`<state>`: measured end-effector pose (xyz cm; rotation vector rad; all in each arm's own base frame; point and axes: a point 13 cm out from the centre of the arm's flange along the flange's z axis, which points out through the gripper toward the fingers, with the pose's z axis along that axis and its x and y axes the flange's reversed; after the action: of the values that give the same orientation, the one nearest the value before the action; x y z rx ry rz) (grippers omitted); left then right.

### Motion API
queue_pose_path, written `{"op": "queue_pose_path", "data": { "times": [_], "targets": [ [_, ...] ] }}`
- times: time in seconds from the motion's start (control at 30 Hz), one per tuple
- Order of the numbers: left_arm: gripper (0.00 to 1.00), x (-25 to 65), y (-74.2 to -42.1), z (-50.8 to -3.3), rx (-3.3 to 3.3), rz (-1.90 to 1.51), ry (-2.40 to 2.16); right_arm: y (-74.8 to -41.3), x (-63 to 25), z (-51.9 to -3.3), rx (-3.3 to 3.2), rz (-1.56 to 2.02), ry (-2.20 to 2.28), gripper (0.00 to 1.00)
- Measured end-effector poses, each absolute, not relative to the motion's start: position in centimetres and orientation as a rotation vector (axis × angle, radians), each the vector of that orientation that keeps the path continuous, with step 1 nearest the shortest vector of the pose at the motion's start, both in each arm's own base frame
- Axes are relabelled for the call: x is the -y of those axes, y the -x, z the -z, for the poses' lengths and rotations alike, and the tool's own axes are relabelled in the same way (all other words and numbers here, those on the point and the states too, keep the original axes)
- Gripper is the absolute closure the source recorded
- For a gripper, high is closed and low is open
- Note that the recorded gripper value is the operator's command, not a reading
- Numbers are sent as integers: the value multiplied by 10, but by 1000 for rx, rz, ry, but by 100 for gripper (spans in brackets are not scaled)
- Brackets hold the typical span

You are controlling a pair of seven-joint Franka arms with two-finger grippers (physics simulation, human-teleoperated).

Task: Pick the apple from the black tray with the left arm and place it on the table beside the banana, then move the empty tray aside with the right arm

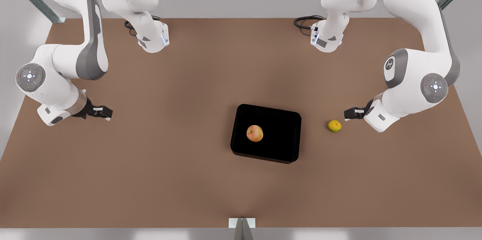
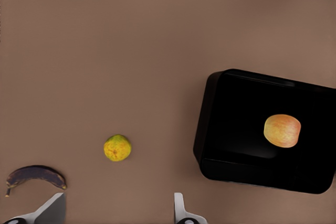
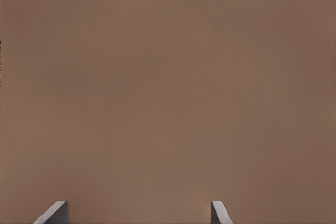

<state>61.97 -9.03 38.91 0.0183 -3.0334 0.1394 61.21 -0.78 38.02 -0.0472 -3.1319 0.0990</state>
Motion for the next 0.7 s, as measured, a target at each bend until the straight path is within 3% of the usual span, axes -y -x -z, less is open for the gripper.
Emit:
{"op": "queue_pose_path", "data": {
  "times": [0.17, 0.27, 0.37, 0.5, 0.7],
  "targets": [
    [0, 113, -629, -375, 3053, -78, 31, -635, 11, -392, 3227, -110, 68, 0],
    [0, 296, -601, -383, 3068, -93, 426, -641, 13, -395, 3254, -130, 74, 0],
    [0, 431, -552, -320, 3006, -61, 606, -645, 14, -394, 3266, -143, 77, 0],
    [0, 479, -523, -240, 3001, 28, 564, -648, 10, -392, 3272, -148, 74, 0],
    [0, 463, -572, -212, 3123, 7, 273, -650, 10, -392, 3280, -151, 83, 0]
  ]
}}
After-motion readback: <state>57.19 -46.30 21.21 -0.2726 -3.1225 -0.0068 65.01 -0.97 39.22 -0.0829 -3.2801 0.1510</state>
